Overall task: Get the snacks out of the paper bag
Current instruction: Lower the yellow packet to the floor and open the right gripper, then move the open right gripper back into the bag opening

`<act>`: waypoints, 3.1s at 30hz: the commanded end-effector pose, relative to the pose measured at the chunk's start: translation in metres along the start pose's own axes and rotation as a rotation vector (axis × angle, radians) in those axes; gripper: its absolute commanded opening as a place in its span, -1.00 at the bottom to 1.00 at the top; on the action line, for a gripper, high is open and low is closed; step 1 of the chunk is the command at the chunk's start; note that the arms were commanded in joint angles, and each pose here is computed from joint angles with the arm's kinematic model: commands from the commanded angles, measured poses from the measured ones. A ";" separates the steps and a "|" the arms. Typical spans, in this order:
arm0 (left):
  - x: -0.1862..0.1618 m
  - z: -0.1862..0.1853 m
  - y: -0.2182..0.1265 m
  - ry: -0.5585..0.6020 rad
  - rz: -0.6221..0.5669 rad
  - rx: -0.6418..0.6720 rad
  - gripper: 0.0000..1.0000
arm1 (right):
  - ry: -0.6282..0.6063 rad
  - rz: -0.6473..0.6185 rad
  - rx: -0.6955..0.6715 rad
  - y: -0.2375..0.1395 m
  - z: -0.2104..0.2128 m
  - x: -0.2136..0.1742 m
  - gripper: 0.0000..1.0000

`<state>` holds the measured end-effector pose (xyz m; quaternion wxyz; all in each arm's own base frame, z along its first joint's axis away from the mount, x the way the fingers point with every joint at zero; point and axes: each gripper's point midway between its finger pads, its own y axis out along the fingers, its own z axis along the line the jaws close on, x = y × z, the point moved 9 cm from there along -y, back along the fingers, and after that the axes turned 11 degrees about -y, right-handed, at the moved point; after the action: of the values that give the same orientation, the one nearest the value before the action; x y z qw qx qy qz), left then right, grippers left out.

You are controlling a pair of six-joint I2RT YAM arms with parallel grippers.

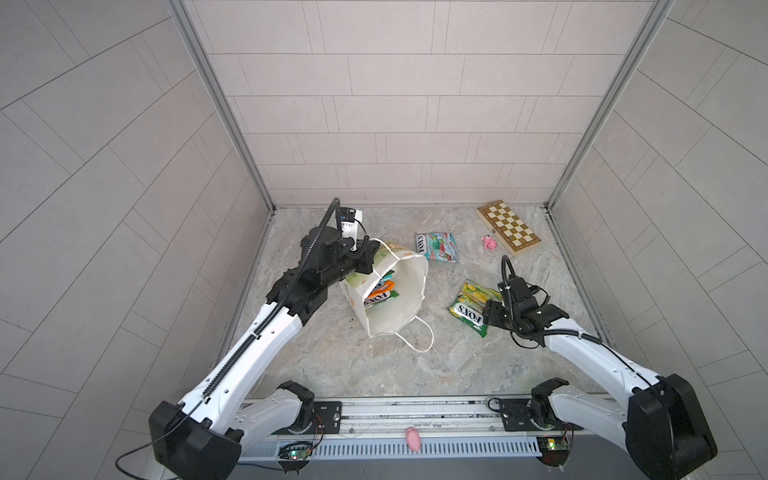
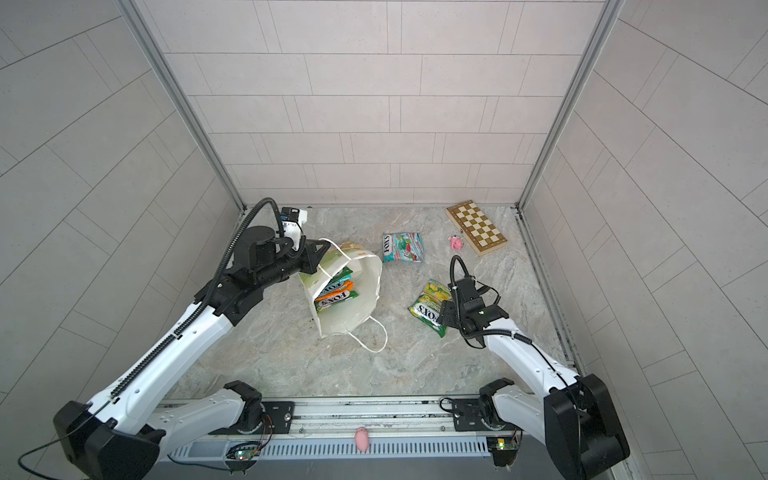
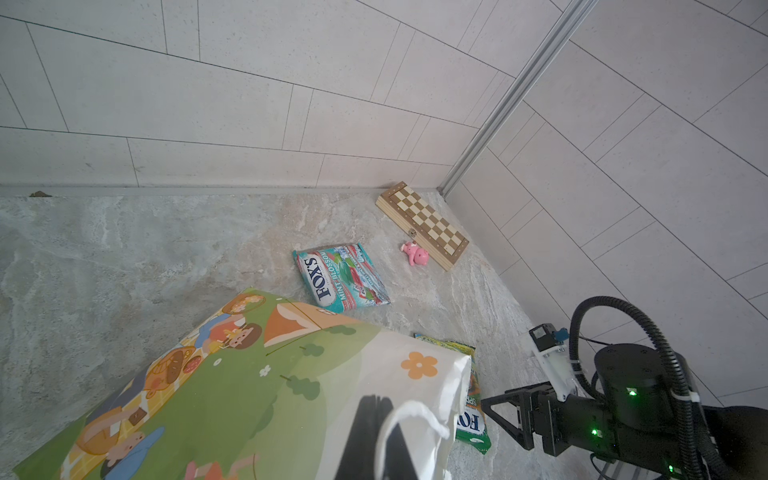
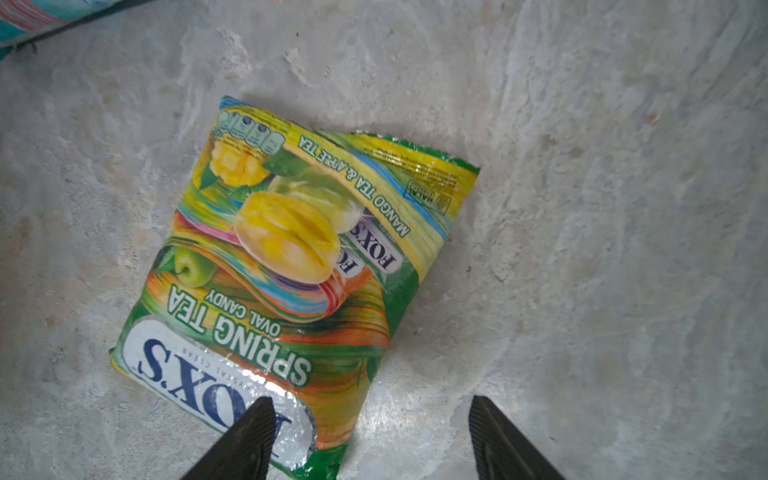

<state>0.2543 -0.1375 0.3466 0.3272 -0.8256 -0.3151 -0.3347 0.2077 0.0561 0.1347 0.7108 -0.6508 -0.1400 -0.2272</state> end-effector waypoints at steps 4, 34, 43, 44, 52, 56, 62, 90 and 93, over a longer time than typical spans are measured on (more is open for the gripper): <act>0.003 0.000 0.000 0.009 -0.025 -0.004 -1.00 | 0.117 -0.053 0.049 0.012 0.001 0.005 0.50; 0.004 0.000 -0.003 0.021 -0.028 0.003 -1.00 | 0.248 -0.065 0.079 0.084 -0.011 0.074 -0.79; 0.003 0.000 -0.003 0.023 -0.027 0.007 -1.00 | 0.219 -0.059 0.072 0.098 -0.009 0.109 -0.40; 0.004 0.000 -0.003 0.024 -0.029 0.006 -1.00 | 0.217 -0.068 0.063 0.094 -0.010 0.111 -0.29; 0.004 -0.001 -0.004 0.025 -0.030 0.001 -1.00 | 0.128 -0.159 0.104 0.039 -0.006 0.117 0.12; 0.004 -0.002 -0.004 0.020 -0.027 -0.005 -1.00 | 0.035 -0.251 0.262 0.000 0.008 0.118 0.14; 0.004 -0.003 -0.005 0.017 -0.027 -0.016 -1.00 | -0.154 -0.309 0.545 -0.050 0.051 0.111 0.14; 0.005 -0.001 -0.007 0.019 -0.045 0.003 -1.00 | -0.650 -0.211 0.642 -0.041 0.235 0.047 -0.04; 0.005 -0.001 -0.008 0.023 -0.051 0.014 -1.00 | -0.675 -0.203 0.604 -0.026 0.236 0.053 -0.06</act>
<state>0.2539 -0.1362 0.3475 0.3303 -0.8215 -0.3199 -0.3373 0.2476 0.2816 0.2056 0.7795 -0.4175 -0.4670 0.0009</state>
